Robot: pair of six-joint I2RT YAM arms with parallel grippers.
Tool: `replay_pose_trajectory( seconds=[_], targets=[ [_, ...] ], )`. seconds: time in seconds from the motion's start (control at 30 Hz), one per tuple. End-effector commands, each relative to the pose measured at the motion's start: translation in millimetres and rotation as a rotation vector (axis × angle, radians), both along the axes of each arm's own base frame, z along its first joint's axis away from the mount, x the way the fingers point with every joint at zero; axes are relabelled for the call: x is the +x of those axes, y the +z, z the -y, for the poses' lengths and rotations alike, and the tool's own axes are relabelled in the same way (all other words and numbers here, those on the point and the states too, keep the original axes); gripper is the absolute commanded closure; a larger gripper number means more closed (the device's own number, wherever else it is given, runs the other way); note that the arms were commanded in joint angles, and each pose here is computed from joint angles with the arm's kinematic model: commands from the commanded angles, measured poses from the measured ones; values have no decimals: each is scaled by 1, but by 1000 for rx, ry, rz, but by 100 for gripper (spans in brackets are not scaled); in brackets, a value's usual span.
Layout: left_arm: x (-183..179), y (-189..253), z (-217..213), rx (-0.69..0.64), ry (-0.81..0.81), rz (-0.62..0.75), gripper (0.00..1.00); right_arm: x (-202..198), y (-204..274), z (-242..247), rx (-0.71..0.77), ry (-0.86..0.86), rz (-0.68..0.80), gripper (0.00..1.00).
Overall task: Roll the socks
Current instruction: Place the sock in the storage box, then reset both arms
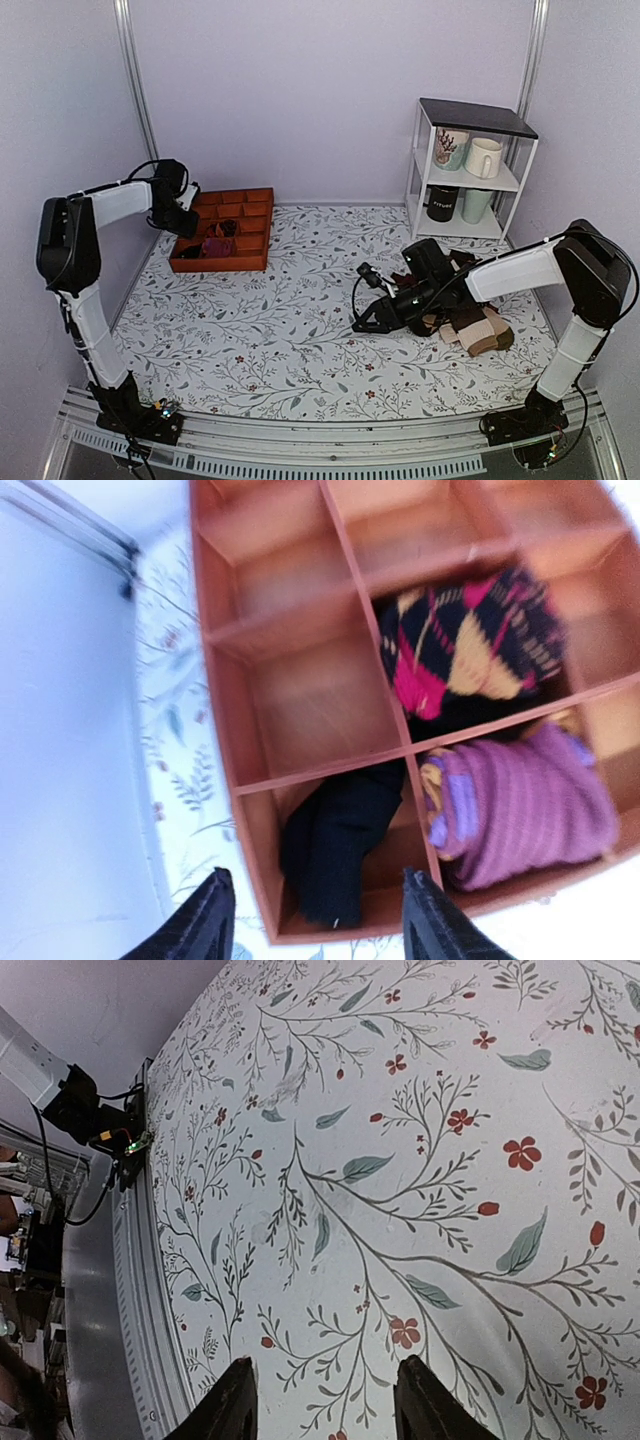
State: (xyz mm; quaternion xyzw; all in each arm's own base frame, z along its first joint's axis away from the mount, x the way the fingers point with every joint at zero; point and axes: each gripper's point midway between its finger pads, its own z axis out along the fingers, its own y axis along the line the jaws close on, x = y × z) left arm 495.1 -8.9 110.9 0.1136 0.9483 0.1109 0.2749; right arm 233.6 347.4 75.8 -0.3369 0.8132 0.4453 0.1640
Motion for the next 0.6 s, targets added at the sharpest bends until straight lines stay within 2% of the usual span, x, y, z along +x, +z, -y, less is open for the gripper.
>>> replay_pose_trajectory(
  seconds=[0.0, 0.03, 0.07, 0.13, 0.17, 0.2, 0.23, 0.27, 0.4, 0.57],
  targets=[
    [-2, 57, 14, -15, -40, 171, 39, 13, 11, 1, -20, -21, 50, 48],
    [-4, 67, 18, -20, -49, 203, 37, 16, 12, 2, -34, -32, 64, 43],
    [-7, 75, 23, -22, -55, 236, 33, 19, 14, 2, -48, -38, 77, 34],
    [-17, 91, 35, -41, -66, 292, 10, 27, 19, 5, -72, -58, 107, 25],
    [-23, 96, 43, -61, -77, 315, 2, 32, 23, 7, -76, -70, 123, 23],
    [-30, 102, 51, -81, -91, 343, 1, 37, 29, 8, -75, -85, 140, 21],
    [-38, 105, 59, -98, -101, 363, 1, 41, 36, 9, -70, -101, 155, 5],
    [-46, 108, 68, -119, -117, 382, 0, 45, 39, 11, -71, -116, 160, 1],
    [-84, 110, 105, -234, -173, 447, 1, 64, 52, 19, -99, -225, 193, 0],
    [-130, 97, 148, -409, -275, 460, 1, 85, 64, 40, -155, -407, 237, 0]
  ],
)
